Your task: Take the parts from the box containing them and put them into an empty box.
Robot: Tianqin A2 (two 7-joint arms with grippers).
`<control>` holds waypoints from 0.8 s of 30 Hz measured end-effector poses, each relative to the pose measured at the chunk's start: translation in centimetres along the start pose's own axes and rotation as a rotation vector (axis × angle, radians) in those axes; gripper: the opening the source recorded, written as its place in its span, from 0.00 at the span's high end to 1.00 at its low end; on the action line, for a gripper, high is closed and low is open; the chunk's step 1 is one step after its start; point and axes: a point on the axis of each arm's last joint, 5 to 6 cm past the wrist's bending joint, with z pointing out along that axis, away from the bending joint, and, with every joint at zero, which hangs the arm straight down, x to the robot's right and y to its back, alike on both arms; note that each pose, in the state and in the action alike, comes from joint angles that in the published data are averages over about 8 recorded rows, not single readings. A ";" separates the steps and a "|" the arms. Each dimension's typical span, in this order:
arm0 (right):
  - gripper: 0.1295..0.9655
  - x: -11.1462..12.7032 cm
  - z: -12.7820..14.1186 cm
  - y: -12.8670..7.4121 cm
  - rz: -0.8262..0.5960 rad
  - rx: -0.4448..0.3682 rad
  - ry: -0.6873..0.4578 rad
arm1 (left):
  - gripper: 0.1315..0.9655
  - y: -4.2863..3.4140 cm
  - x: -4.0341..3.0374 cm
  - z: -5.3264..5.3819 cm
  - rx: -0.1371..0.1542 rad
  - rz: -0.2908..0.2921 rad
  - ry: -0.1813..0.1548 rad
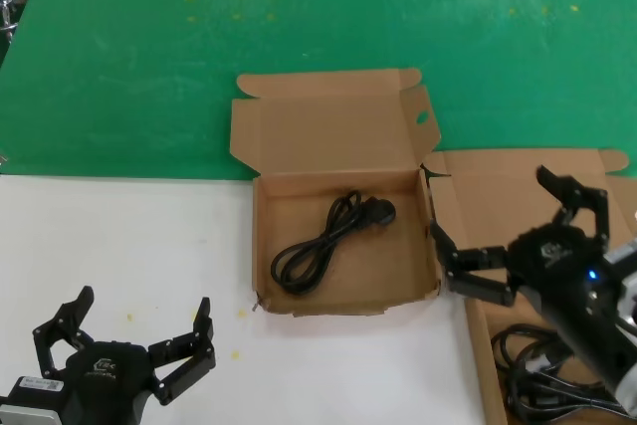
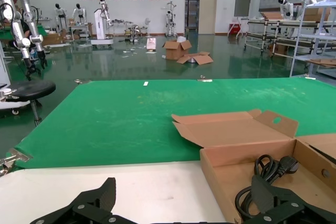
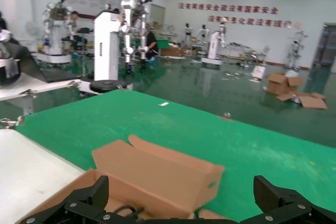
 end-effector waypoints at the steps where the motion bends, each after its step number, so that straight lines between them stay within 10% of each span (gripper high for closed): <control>1: 0.00 -0.1 -0.2 0.3 0.008 -0.003 0.009 | 0.13 0.00 0.00 0.0 0.000 0.000 0.000; 24: 0.00 -1.7 -6.6 6.8 0.171 -0.137 0.233 | 0.00 0.00 0.00 0.0 0.000 0.000 0.000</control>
